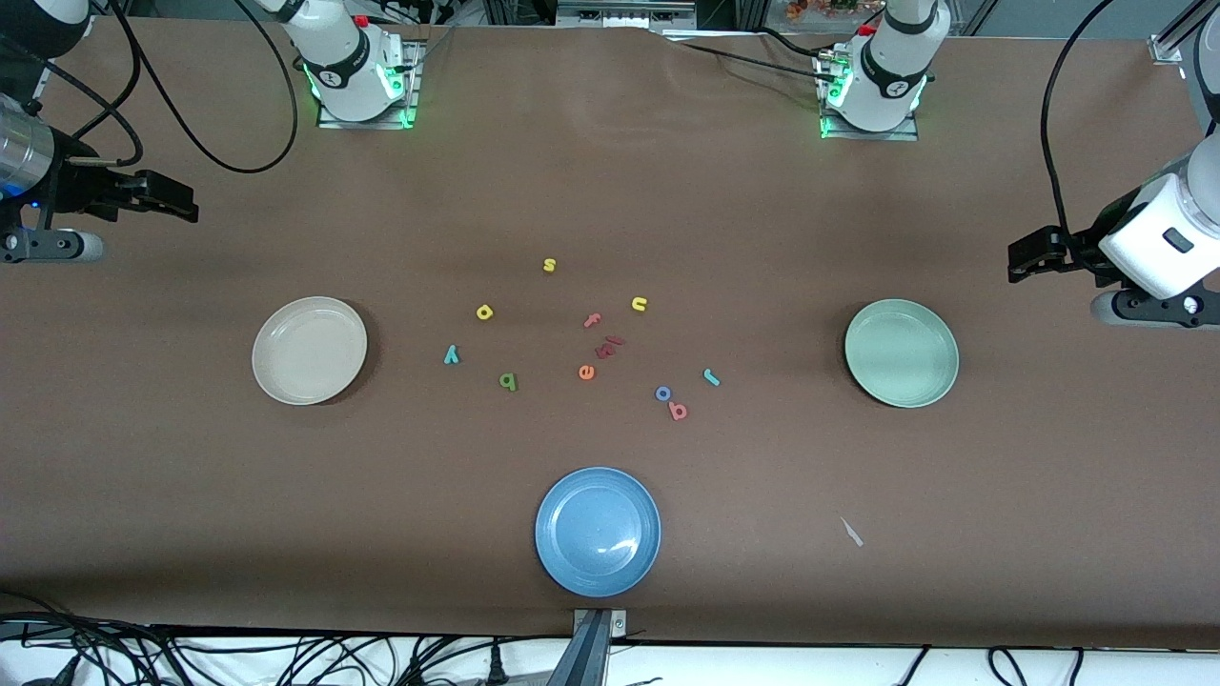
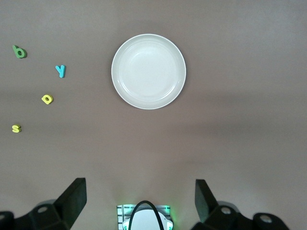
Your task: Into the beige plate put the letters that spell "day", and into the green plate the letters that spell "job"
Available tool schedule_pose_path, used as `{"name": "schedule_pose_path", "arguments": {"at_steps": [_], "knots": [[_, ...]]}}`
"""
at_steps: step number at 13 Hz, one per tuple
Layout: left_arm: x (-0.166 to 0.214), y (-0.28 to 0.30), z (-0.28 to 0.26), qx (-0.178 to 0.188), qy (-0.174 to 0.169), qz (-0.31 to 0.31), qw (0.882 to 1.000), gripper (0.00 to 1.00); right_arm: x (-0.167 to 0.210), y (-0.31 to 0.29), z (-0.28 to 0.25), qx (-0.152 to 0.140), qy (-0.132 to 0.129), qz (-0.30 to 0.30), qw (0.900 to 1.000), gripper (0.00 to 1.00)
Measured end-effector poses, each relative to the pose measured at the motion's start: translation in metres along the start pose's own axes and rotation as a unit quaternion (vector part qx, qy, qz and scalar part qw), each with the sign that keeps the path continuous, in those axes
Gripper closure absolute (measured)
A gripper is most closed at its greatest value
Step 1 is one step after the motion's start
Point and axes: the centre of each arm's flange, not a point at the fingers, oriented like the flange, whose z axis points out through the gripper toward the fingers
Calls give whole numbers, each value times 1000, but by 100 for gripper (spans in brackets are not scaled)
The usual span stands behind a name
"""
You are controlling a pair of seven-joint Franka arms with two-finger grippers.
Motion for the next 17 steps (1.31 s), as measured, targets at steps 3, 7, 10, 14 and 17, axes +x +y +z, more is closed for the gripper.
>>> {"name": "schedule_pose_path", "arguments": {"at_steps": [3,7,10,14,17], "knots": [[7,-15,14,-1,-12,-13,1000,0,1,0,2,0,-2,0,1000,0],[13,-34,26,-4,-22,-26,999,0,3,-1,4,3,-4,-1,1000,0],[15,-32,31,-5,-26,-24,999,0,3,-1,4,4,-4,-1,1000,0],[20,-22,40,-40,-33,-19,998,0,3,-4,4,3,-5,-4,1000,0],[26,-19,49,-41,-41,-16,998,0,3,-5,4,3,-5,-4,1000,0]]}}
